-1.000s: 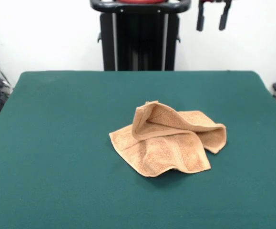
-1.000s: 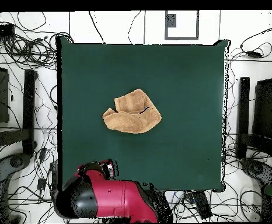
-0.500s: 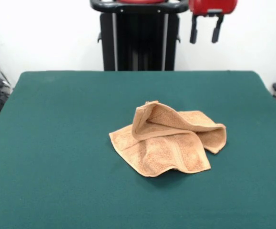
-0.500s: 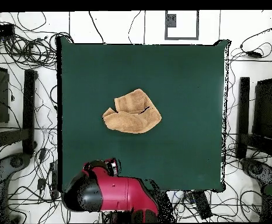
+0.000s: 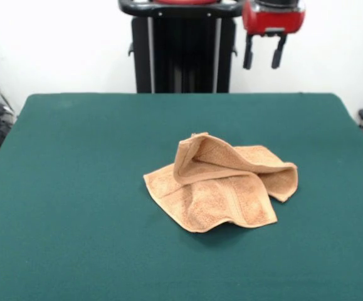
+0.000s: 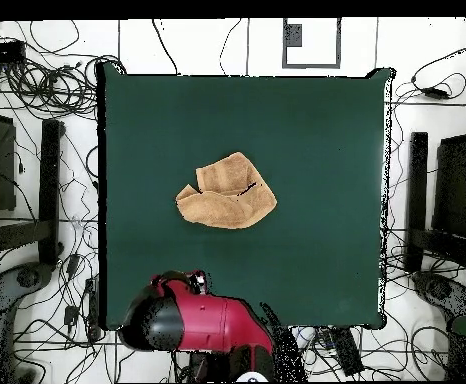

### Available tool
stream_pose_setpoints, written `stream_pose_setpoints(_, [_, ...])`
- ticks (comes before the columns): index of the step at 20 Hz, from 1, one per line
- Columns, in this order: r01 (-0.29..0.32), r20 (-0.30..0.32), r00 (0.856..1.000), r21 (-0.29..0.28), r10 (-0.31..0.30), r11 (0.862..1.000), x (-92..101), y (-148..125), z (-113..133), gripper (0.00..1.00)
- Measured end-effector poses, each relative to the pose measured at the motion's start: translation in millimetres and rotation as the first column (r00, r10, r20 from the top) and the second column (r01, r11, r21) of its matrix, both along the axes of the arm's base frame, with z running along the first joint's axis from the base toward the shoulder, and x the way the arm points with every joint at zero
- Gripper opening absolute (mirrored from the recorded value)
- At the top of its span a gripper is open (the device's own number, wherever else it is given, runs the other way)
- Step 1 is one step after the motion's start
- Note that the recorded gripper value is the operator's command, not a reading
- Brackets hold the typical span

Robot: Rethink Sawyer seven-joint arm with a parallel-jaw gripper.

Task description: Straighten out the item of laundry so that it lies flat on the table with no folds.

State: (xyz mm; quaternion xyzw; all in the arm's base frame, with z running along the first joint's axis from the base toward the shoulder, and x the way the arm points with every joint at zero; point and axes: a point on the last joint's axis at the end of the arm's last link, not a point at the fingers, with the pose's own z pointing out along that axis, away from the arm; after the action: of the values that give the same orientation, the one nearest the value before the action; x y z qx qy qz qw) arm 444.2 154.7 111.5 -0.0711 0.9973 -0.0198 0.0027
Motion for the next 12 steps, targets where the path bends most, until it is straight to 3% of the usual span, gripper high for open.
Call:
stream_pose_setpoints(8, [0.092, 0.003, 0.996, 0.0, -0.092, 0.996, 7.2, -16.1, -8.8, 1.0])
stream_pose_setpoints(12, [0.2, 0.06, 0.978, 0.012, -0.2, 0.98, 21.3, -24.2, -8.1, 1.0])
